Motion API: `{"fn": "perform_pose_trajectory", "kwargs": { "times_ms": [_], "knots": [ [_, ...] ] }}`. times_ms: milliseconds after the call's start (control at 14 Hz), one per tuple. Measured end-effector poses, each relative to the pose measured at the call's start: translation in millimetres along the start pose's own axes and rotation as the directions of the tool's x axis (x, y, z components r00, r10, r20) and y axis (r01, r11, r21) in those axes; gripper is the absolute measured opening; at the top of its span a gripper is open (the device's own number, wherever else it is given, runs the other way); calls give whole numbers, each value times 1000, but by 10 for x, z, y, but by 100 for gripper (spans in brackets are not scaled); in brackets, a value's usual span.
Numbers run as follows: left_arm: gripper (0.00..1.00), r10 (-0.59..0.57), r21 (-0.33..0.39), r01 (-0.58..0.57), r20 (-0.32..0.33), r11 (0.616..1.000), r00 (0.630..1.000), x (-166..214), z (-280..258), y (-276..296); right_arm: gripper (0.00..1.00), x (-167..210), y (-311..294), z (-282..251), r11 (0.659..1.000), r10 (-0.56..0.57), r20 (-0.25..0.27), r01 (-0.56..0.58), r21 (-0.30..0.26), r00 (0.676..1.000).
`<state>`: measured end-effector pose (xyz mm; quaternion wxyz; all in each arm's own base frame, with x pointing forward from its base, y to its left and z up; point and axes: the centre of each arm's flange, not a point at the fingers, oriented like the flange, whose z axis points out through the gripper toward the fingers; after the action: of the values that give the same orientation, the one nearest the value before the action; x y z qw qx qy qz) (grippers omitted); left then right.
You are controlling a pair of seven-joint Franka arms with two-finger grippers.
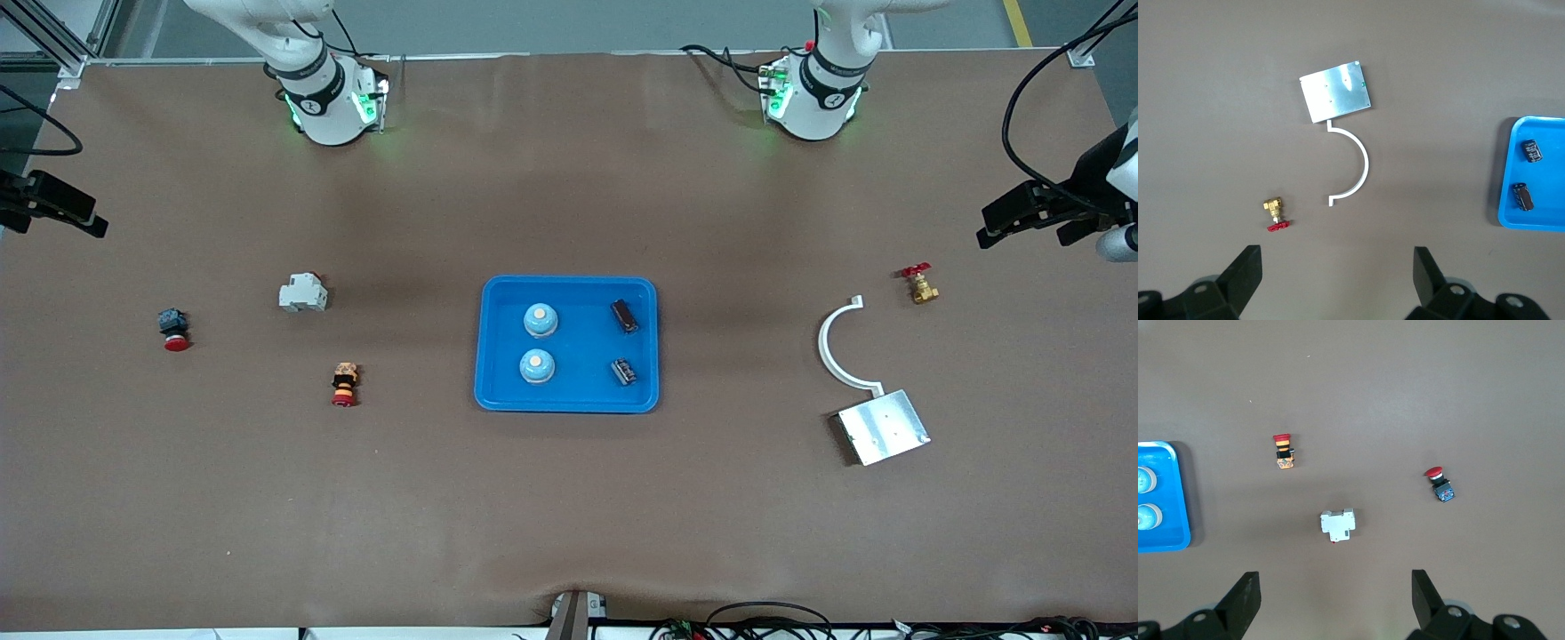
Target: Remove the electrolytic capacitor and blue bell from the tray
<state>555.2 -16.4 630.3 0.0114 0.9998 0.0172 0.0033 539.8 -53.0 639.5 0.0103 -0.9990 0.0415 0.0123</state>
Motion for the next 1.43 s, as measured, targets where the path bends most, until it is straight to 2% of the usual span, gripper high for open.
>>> {"fn": "perform_pose_trajectory", "kwargs": {
  "times_ms": [500,929,1286,1429],
  "knots": [
    [100,0,0,0,1,1000,1000,2,3,-3,100,3,0,1,1000,-7,-2,7,0,1000],
    [100,-1,0,1,1,1000,1000,2,3,-3,100,-1,-49,128,1000,-13,22,13,2,1000],
    [100,-2,1,2,10,1000,1000,-7,15,11,100,-46,-235,318,999,41,33,-42,13,999],
    [100,-35,-12,36,20,999,999,-15,33,62,100,-65,-416,396,998,68,33,-68,11,997]
  ]
}}
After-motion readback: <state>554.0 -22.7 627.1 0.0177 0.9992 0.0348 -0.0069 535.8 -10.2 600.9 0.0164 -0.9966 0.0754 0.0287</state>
